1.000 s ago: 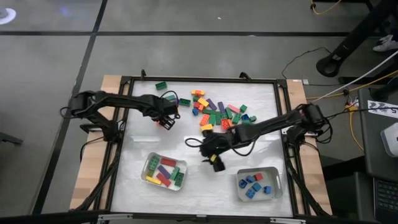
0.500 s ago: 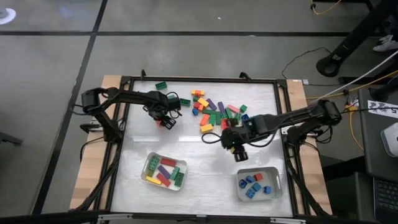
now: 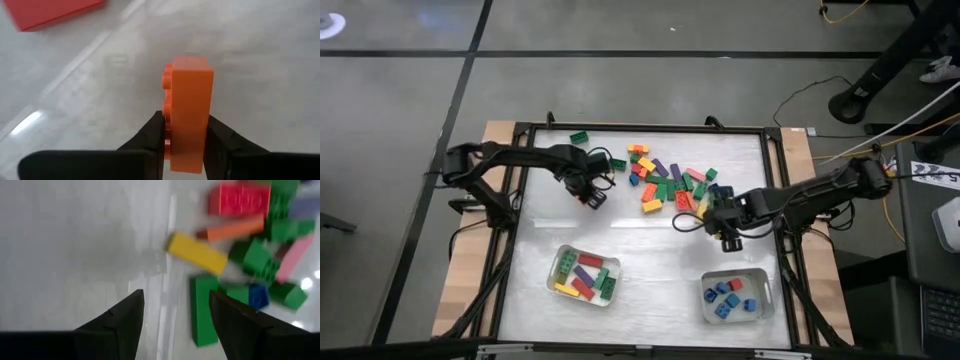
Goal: Sort blocks by size
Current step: Put the rectangular orange game piece into the white bin
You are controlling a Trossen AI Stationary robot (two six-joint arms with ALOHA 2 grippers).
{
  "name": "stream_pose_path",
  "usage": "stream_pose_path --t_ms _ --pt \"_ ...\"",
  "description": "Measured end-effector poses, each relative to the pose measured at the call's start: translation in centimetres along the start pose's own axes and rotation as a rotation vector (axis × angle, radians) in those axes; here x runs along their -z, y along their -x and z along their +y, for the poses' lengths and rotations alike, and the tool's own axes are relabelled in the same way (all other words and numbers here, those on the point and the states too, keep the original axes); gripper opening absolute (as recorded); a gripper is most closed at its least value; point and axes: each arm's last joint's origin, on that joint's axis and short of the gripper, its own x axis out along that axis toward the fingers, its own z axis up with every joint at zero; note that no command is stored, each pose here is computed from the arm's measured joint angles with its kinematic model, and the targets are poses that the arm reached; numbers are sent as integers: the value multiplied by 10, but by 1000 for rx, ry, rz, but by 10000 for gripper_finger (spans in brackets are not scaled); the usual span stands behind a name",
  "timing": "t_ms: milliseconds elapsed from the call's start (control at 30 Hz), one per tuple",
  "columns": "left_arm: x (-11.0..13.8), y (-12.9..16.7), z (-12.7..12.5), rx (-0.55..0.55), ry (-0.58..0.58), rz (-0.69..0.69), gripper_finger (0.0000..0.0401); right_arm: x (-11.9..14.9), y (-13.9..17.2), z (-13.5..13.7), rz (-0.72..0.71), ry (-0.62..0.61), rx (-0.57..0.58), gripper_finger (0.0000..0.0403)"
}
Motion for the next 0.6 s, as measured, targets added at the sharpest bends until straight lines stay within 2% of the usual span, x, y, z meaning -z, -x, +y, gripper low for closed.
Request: stream_pose_path --t_ms 167,333,600 --pt "12 34 -20 199 -77 -47 72 20 -18 2 75 -56 51 221" --pt "41 63 -45 402 -166 -81 72 28 -26 2 113 -62 97 221" --pt "111 73 -92 492 -389 2 87 35 -33 -9 160 -82 138 221"
